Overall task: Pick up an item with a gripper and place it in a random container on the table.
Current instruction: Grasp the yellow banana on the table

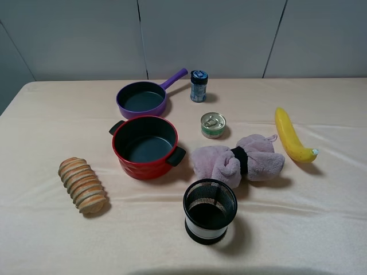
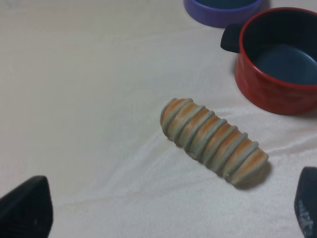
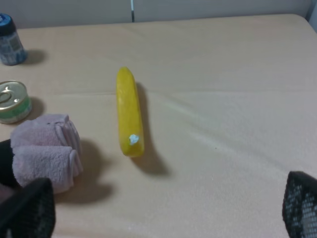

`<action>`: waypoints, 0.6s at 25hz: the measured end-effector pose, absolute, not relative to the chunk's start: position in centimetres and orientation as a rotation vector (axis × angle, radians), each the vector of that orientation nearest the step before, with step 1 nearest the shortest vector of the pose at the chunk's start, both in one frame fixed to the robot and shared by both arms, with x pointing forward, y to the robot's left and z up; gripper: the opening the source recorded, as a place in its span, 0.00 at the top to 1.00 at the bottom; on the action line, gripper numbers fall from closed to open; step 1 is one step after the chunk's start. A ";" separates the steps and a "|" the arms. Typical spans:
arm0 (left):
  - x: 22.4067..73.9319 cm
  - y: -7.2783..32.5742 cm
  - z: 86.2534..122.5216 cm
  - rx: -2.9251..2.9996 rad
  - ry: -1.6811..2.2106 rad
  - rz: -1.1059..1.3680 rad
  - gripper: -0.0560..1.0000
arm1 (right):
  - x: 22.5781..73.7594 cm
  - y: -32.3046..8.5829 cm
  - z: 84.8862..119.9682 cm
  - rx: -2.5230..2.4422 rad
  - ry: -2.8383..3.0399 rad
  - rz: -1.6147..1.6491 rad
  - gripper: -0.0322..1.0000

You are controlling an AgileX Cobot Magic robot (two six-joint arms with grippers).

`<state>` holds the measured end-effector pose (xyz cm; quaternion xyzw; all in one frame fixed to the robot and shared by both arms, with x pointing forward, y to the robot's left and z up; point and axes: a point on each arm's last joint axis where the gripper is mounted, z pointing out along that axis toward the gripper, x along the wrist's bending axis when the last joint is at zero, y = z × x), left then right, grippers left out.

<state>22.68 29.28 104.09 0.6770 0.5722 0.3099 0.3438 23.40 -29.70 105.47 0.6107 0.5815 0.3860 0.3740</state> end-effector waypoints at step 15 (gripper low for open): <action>22.7 29.3 104.1 1.759 1.487 0.805 0.01 | 23.4 -29.7 105.5 1.564 1.489 0.988 0.30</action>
